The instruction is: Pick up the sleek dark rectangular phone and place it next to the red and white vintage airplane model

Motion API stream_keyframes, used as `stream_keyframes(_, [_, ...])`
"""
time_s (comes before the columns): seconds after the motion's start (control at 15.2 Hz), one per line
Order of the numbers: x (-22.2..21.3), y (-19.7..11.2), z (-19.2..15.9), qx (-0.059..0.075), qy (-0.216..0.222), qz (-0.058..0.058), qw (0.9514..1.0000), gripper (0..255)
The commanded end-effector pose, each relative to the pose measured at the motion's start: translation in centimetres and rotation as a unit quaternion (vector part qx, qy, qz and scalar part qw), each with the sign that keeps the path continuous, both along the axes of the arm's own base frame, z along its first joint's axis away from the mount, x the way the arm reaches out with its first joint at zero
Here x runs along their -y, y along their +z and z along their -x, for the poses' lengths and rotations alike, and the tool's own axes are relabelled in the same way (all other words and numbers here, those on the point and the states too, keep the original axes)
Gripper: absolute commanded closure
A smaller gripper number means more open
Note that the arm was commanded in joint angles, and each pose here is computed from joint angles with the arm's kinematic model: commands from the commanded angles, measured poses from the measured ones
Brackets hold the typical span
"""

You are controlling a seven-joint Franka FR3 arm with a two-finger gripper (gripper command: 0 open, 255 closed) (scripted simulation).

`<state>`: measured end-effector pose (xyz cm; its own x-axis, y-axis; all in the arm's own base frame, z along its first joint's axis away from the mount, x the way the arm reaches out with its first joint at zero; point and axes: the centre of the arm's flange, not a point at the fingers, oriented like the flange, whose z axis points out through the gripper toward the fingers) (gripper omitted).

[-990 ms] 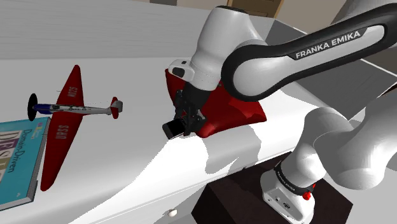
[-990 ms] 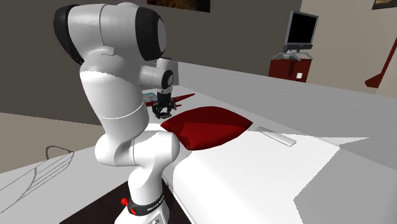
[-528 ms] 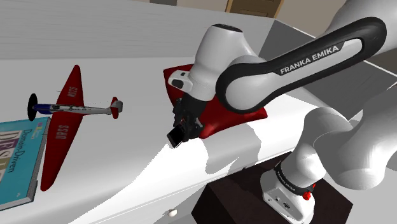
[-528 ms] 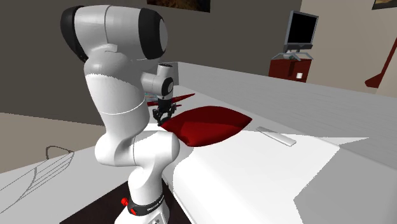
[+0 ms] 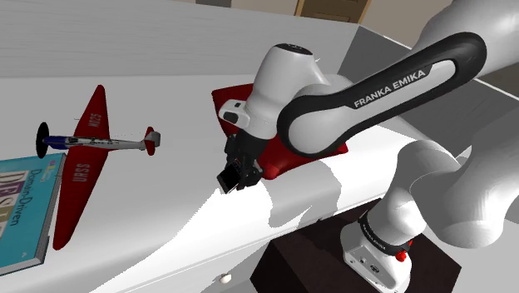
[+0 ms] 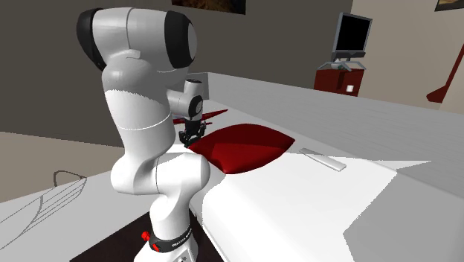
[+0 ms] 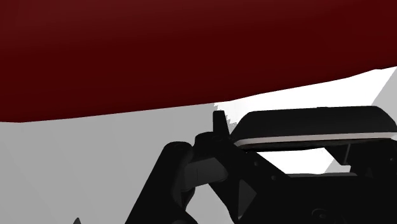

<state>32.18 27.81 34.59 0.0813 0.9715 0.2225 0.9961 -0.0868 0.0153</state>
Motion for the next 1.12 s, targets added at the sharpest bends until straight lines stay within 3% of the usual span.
stream_keyframes(0.0, [0.2,-0.6,0.1,-0.006,-0.002,0.005,1.0,255])
stream_keyframes(0.07, [0.2,-0.6,0.1,-0.006,-0.002,0.005,1.0,255])
stream_keyframes(0.13, [0.2,-0.6,0.1,-0.006,-0.002,0.005,1.0,0])
stream_keyframes(0.46, [0.2,-0.6,0.1,-0.006,-0.002,0.005,1.0,0])
stream_keyframes(0.73, [1.3,4.3,0.2,-0.006,-0.002,0.005,1.0,0])
stream_keyframes(1.06, [1.3,4.3,0.2,-0.006,-0.002,0.005,1.0,0])
